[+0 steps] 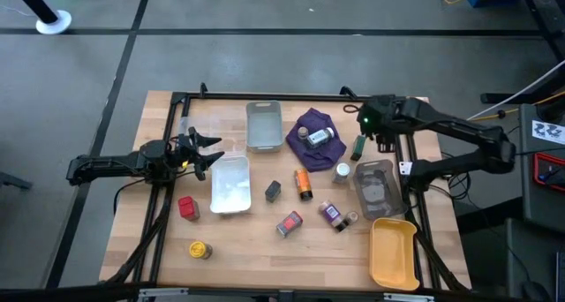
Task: Sort spices by type
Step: Put the top right black seasoning can into the gray bin
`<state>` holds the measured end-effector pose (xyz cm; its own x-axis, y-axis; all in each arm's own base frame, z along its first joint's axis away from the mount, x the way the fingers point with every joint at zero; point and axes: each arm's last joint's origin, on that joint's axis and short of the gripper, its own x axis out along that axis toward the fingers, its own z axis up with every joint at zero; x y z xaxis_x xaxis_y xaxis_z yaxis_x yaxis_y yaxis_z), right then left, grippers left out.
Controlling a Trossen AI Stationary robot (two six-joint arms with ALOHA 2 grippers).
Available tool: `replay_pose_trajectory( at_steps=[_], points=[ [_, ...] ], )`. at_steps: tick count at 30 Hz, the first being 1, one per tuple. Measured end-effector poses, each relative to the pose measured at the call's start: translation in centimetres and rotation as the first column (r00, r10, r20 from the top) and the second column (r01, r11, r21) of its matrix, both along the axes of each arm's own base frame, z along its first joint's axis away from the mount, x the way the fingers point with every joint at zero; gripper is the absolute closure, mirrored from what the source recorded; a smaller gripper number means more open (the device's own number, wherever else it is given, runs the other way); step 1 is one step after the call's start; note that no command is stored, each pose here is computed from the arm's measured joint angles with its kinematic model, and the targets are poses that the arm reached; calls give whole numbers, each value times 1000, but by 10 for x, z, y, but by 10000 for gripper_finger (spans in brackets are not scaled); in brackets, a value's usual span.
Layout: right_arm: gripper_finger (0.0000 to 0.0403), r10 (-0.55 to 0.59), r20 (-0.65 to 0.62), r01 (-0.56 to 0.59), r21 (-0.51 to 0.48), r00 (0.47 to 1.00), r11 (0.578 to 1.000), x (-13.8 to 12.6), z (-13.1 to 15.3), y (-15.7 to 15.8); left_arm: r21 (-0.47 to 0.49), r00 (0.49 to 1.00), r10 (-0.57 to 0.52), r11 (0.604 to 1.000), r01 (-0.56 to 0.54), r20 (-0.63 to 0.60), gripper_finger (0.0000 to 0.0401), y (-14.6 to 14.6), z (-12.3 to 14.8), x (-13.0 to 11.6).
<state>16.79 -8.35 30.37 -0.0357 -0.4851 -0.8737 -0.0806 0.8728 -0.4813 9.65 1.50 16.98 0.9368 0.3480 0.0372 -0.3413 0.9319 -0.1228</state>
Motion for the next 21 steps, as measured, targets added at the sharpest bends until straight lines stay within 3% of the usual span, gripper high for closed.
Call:
replay_pose_trajectory(
  at_steps=[7, 12, 21],
  points=[
    [110, 186, -201, -170, 94, 962, 981, 3, -15, -18, 0, 1000, 0, 1000, 0, 0, 166, 0, 0, 0],
    [110, 281, -233, -237, 199, 931, 951, 10, -30, -22, 0, 1000, 0, 1000, 0, 0, 166, 0, 0, 0],
    [110, 419, -205, -361, 268, 884, 893, 29, -55, -29, 0, 1000, -1, 1000, 1, -1, 166, 0, 0, 0]
  ],
)
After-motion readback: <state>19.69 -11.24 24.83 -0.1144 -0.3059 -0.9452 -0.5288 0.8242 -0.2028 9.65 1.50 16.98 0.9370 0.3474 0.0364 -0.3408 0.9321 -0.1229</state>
